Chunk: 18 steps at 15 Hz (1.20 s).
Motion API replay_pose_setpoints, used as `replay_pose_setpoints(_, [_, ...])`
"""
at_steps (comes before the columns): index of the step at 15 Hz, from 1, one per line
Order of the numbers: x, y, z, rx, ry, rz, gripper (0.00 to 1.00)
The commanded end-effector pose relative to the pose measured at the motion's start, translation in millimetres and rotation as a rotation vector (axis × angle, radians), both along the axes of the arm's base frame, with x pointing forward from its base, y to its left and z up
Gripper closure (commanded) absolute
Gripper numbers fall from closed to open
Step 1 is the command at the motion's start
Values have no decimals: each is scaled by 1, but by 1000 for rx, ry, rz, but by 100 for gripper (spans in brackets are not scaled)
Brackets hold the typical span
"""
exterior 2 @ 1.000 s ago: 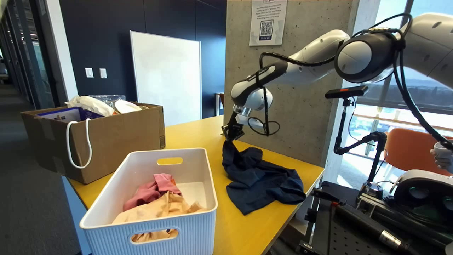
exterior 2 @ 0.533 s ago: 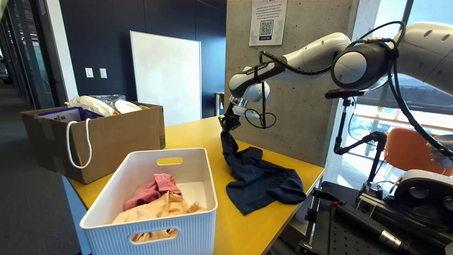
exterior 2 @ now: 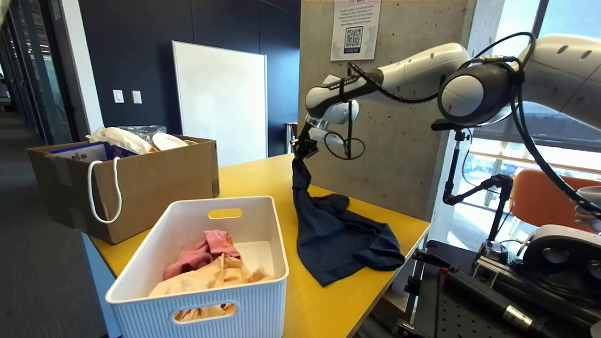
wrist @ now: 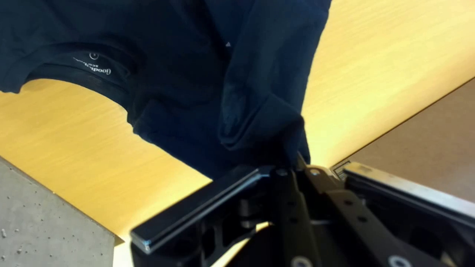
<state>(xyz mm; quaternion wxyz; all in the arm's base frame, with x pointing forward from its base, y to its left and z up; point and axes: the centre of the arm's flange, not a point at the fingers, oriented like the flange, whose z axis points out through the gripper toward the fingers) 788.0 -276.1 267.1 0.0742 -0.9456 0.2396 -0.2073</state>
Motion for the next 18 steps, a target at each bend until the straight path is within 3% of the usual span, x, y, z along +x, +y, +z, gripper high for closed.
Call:
replay_pose_setpoints(1, [48, 12, 5, -39, -45, 58, 100])
replay_pose_setpoints(7, [69, 26, 4, -149, -41, 59, 100])
replay_pose_setpoints(8, [67, 27, 2, -159, -38, 55, 73])
replay_pose_setpoints(10, [60, 25, 2, -177, -36, 46, 68])
replay_pose_setpoints(14, [36, 21, 16, -236, -46, 42, 38])
replay_pose_setpoints(18, [-6, 27, 27, -234, 39, 97, 10])
